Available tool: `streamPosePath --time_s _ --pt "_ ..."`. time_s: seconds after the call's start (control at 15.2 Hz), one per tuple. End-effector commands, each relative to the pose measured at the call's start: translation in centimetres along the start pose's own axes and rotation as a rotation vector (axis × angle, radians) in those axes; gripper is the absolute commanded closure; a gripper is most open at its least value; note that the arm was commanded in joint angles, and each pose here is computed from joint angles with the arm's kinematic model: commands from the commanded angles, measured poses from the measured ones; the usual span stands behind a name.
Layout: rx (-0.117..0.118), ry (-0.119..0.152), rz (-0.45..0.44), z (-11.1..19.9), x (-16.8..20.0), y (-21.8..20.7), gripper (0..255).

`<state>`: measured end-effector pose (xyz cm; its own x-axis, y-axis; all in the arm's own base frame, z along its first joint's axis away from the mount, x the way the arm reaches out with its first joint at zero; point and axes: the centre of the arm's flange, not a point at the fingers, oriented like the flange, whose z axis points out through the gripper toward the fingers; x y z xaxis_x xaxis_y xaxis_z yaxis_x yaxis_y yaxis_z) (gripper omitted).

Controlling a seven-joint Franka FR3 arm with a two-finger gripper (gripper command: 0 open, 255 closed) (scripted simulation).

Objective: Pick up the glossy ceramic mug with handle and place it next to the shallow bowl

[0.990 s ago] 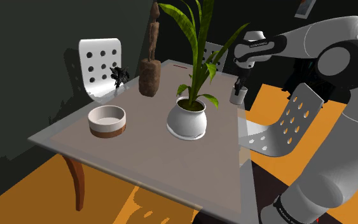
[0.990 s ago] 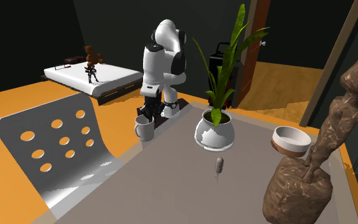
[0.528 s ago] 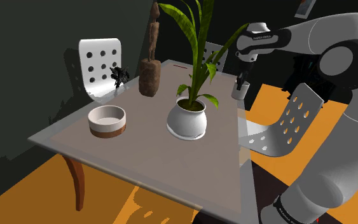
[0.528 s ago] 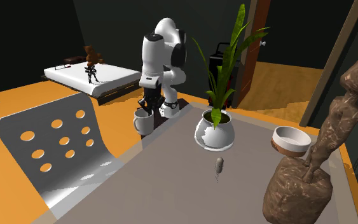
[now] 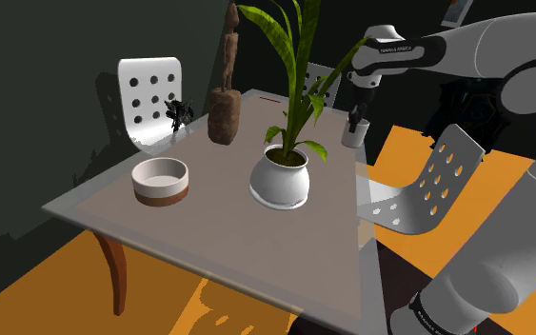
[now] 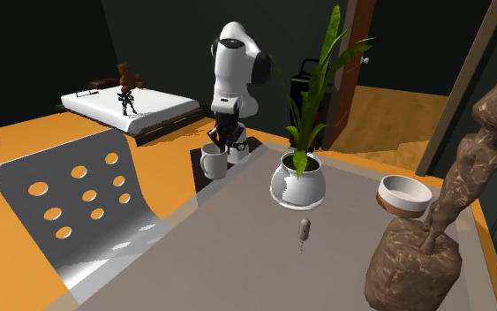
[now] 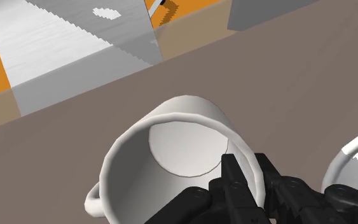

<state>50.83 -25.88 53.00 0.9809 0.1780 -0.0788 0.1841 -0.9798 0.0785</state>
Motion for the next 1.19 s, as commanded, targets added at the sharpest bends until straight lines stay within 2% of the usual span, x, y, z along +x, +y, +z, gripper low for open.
streamPosePath --time_s 0.0,1.12 --pt "-0.001 0.0 0.002 -0.5 0.9 -2.4 255" --pt "-0.001 0.0 0.002 -2.8 7.2 -23.8 255"
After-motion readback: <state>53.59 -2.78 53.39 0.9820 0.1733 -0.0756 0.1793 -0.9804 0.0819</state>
